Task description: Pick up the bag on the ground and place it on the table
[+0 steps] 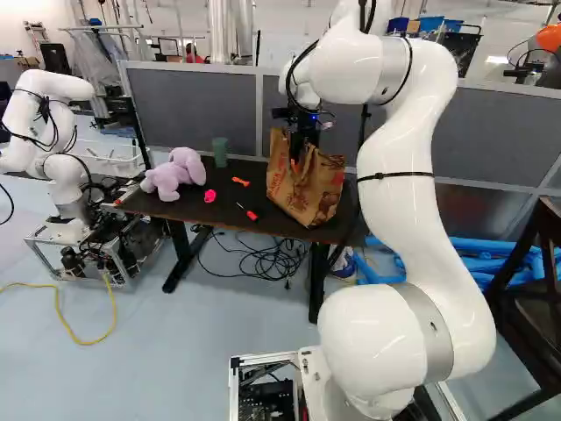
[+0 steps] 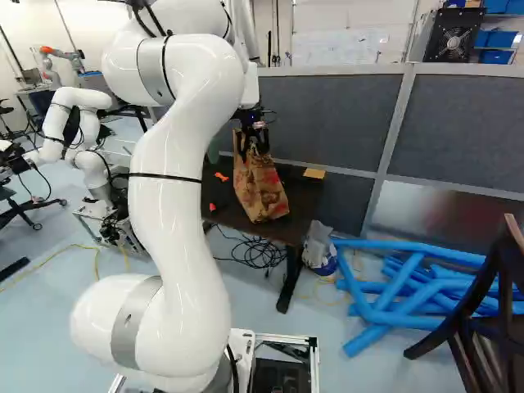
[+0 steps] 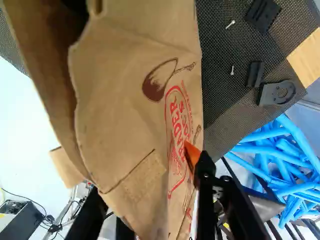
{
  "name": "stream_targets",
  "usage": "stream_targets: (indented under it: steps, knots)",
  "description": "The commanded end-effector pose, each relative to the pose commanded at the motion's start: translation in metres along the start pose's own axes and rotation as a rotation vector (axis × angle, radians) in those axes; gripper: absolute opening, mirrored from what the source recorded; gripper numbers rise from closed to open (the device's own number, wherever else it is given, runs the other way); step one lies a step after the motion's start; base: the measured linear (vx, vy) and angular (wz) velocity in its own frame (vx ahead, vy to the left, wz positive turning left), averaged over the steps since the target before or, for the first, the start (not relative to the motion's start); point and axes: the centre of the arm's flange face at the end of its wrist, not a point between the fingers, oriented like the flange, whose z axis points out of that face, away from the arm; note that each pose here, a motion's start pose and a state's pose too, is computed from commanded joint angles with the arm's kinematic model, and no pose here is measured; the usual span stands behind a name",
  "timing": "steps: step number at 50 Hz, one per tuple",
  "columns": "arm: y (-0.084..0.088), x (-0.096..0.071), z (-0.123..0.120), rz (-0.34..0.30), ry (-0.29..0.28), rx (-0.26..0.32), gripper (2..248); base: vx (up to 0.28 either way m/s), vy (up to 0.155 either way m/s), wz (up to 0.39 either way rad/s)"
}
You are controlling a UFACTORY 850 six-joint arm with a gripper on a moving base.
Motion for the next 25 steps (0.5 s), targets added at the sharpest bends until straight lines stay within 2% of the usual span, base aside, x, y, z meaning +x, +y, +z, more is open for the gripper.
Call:
stream_targets:
  steps: [1, 2, 7, 8, 12, 13, 17, 18, 25]
  knots:
    - [0.0, 0.0, 0.0, 0.0, 0.0, 0.0, 113, 0.0, 0.0, 0.0]
    - [0.0, 0.0, 0.0, 0.0, 0.0, 0.0, 148, 0.0, 0.0, 0.0]
    - [0.0, 0.0, 0.0, 0.0, 0.0, 0.0, 148, 0.0, 0.0, 0.0]
    - [0.0, 0.0, 0.0, 0.0, 0.0, 0.0, 184, 0.0, 0.0, 0.0]
    - [0.0, 0.0, 0.0, 0.0, 0.0, 0.0, 184, 0.0, 0.0, 0.0]
    - [0.0, 0.0, 0.0, 0.0, 0.0, 0.0, 221, 0.0, 0.0, 0.0]
    - [0.0, 0.0, 0.0, 0.0, 0.0, 0.0, 221, 0.0, 0.0, 0.0]
    - [0.0, 0.0, 0.0, 0.0, 0.0, 0.0, 247, 0.0, 0.0, 0.0]
    - [0.0, 0.0, 0.0, 0.0, 0.0, 0.0, 247, 0.0, 0.0, 0.0]
